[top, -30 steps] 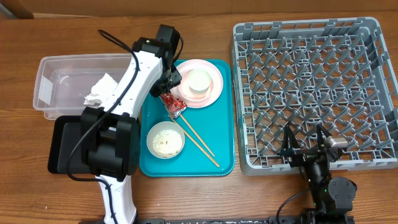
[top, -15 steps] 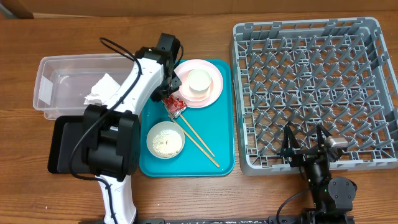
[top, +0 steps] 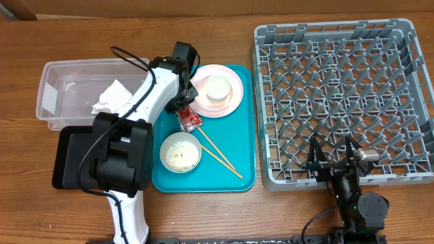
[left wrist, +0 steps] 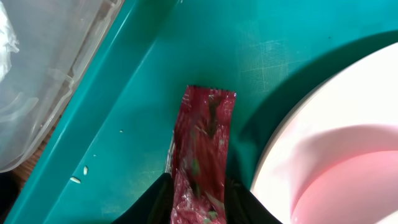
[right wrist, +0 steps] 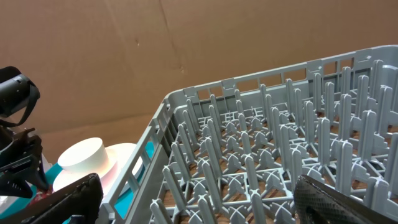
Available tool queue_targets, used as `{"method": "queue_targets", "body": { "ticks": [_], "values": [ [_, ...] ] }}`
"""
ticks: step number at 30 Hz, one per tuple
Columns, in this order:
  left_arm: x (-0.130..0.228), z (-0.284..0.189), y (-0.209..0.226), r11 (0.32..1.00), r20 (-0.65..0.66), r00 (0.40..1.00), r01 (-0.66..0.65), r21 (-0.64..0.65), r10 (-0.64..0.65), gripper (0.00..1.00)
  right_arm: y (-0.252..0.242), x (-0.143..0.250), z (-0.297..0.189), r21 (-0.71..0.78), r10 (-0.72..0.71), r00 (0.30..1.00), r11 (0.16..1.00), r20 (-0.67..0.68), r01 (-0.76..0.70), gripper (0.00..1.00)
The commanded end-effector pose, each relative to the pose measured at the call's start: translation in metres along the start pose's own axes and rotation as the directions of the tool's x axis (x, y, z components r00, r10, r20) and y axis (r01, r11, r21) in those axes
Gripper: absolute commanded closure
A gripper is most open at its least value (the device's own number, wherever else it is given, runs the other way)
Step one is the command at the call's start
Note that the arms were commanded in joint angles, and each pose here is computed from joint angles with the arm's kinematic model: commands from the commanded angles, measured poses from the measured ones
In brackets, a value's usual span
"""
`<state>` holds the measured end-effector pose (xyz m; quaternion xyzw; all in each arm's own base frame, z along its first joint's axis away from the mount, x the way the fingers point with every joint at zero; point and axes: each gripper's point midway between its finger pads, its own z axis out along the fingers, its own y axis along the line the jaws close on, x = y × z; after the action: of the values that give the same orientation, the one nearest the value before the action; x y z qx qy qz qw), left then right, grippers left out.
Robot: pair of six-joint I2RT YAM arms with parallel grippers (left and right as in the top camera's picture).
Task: Sort waste into correct bins and load items into the dishwasher
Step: 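Reach the left gripper to the red wrapper and grasp it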
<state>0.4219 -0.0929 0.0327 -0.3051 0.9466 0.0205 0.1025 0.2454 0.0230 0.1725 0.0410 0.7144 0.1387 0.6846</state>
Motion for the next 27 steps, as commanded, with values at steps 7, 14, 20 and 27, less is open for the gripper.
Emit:
{"method": "queue_targets", "body": {
  "ticks": [7, 14, 20, 27],
  "values": [
    [0.0042, 0.0076, 0.0041, 1.0, -0.001, 1.0, -0.004, -0.031, 0.004, 0.73, -0.0021, 0.0034, 0.0006, 0.006, 0.005, 1.0, 1.0, -0.003, -0.005, 0.0],
    [0.0077, 0.0113, 0.008, 0.999, -0.009, 1.0, -0.006, -0.042, 0.006, 0.71, -0.0021, 0.0035, 0.0006, 0.006, 0.005, 1.0, 1.0, -0.004, -0.005, 0.0],
    [0.0089, 0.0146, 0.0084, 0.999, -0.008, 1.0, -0.007, -0.04, 0.006, 0.78, -0.0021, 0.0034, 0.0006, 0.006, 0.005, 1.0, 1.0, -0.003, -0.005, 0.0],
    [0.0043, 0.0119, 0.0091, 0.999, -0.008, 1.0, -0.009, -0.036, 0.008, 0.96, -0.0021, 0.0035, 0.0006, 0.006, 0.005, 1.0, 1.0, -0.004, -0.005, 0.0]
  ]
}}
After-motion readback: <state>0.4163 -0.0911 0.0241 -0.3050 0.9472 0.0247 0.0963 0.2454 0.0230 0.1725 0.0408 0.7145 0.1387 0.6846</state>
